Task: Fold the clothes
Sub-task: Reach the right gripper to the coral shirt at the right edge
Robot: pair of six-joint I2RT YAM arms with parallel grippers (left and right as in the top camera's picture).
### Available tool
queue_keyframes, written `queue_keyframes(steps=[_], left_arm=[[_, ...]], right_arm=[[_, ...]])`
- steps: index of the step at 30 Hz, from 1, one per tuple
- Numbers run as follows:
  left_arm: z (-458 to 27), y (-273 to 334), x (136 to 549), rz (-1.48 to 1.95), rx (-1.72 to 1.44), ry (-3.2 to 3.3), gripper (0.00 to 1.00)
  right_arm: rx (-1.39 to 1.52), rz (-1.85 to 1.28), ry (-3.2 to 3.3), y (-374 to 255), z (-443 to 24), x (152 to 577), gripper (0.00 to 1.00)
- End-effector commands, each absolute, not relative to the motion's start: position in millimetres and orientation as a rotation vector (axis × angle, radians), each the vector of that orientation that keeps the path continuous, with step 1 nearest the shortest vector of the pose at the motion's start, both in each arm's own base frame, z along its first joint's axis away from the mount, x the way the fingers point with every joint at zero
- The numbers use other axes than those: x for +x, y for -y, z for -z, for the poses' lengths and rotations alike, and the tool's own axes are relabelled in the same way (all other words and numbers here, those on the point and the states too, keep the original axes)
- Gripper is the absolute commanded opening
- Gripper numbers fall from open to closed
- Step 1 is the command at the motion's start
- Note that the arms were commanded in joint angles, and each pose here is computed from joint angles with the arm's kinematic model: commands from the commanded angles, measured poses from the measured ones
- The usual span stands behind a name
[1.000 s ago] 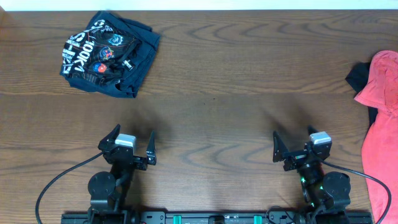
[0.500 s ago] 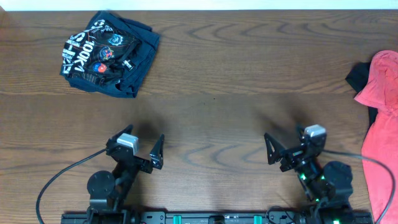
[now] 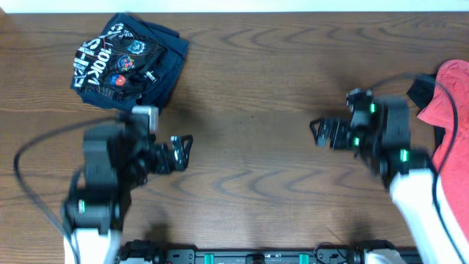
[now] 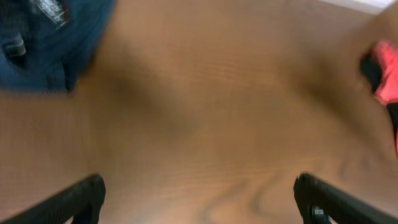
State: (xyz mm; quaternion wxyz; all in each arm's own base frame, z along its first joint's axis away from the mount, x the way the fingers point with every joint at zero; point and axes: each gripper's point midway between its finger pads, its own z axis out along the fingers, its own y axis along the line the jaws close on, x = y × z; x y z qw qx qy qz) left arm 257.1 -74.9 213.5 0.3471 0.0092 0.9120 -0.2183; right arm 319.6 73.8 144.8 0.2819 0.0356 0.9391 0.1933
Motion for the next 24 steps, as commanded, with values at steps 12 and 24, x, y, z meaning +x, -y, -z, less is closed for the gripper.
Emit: queue_keyframes(steps=[12,24], left_arm=[[-210,100,287,0.788,0.011,-2.568,0.98],[-211,100,287,0.788,0.011,-2.567,0.98]], right_arm=[[0.697,-0.112,-2.445,109,-156,419,0.87],[1.049,0.005,-2.400,232,-53,419,0.78]])
